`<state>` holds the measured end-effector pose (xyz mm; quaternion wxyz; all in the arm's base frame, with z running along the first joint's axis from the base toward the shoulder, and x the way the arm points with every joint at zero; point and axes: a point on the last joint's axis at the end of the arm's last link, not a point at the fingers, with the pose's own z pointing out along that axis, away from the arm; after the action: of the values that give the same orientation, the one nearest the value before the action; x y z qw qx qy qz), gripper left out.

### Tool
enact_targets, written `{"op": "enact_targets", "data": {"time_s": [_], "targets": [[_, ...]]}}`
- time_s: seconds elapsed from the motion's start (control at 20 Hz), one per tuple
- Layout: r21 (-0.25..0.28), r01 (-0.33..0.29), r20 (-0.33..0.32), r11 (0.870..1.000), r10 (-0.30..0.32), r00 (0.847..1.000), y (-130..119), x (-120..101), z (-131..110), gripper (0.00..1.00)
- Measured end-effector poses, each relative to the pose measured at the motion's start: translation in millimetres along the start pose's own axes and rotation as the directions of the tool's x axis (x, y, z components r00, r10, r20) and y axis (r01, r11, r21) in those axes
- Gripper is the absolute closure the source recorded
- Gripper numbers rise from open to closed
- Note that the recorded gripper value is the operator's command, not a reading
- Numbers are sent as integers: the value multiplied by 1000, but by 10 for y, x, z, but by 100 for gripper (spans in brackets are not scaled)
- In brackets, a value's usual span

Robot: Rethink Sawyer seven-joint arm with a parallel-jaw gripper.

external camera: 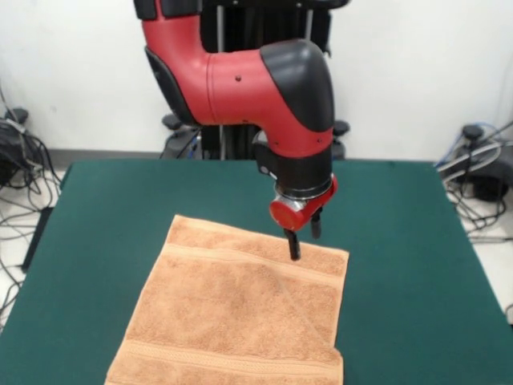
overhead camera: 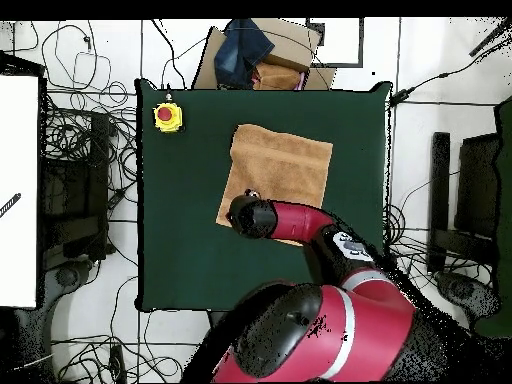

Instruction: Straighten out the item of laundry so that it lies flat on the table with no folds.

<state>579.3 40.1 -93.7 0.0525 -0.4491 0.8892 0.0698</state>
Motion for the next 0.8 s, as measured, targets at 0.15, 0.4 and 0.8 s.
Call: {"op": "enact_targets", "data": {"time_s": [0.15,0.4,0.8], "targets": [[-3,-7,-7,1000,7,1000,37,25,54,0],[-20,-15,-14,1000,14,1000,147,19,169,0],[-64,-8,-27,998,6,1000,425,-74,373,0]]}}
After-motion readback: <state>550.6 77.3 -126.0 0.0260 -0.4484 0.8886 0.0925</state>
